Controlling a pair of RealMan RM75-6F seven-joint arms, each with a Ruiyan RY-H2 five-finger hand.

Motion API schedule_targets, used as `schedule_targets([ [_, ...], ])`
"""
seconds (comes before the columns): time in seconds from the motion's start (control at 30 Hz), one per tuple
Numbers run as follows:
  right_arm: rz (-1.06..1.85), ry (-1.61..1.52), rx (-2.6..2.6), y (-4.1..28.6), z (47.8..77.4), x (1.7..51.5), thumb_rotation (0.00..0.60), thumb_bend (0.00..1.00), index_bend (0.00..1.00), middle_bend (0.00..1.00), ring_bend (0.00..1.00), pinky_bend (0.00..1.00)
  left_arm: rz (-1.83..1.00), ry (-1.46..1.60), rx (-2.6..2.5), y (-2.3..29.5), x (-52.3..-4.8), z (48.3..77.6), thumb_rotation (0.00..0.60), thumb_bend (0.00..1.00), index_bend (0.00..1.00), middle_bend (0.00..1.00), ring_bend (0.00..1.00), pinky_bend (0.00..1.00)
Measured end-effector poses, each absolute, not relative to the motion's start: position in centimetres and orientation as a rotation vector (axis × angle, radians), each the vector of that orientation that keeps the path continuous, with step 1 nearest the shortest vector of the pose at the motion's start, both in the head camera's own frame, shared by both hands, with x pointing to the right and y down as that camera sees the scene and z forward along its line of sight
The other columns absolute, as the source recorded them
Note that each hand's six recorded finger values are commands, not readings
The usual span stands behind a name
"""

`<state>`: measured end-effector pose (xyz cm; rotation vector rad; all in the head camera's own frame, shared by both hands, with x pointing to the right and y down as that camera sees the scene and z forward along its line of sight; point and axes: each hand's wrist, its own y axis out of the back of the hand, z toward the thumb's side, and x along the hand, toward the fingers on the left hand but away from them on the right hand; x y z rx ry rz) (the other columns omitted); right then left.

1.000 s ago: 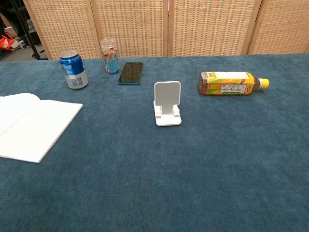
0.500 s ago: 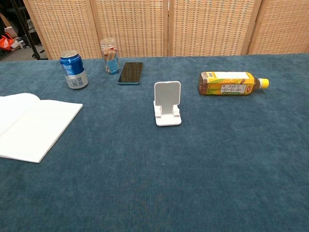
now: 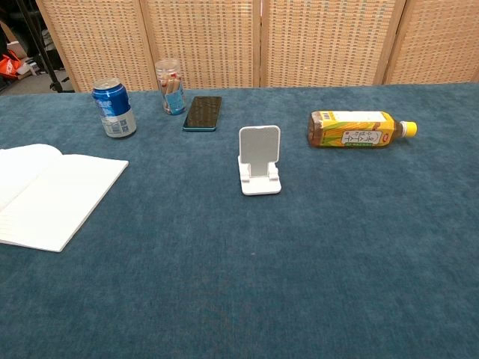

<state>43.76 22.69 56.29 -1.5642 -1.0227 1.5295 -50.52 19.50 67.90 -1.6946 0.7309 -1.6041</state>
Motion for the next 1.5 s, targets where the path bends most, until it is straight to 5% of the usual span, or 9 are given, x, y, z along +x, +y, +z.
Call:
schedule_targets([
  [1.5,1.519,-1.107,-1.607,22.3,55.4,45.0,0.600,0.00,0.00,0.00,0.00,0.00,-1.667,0.588,-1.565,17.5,-49.9,71.2,0.600,0.22,0.00,0.00,0.00,0.00],
])
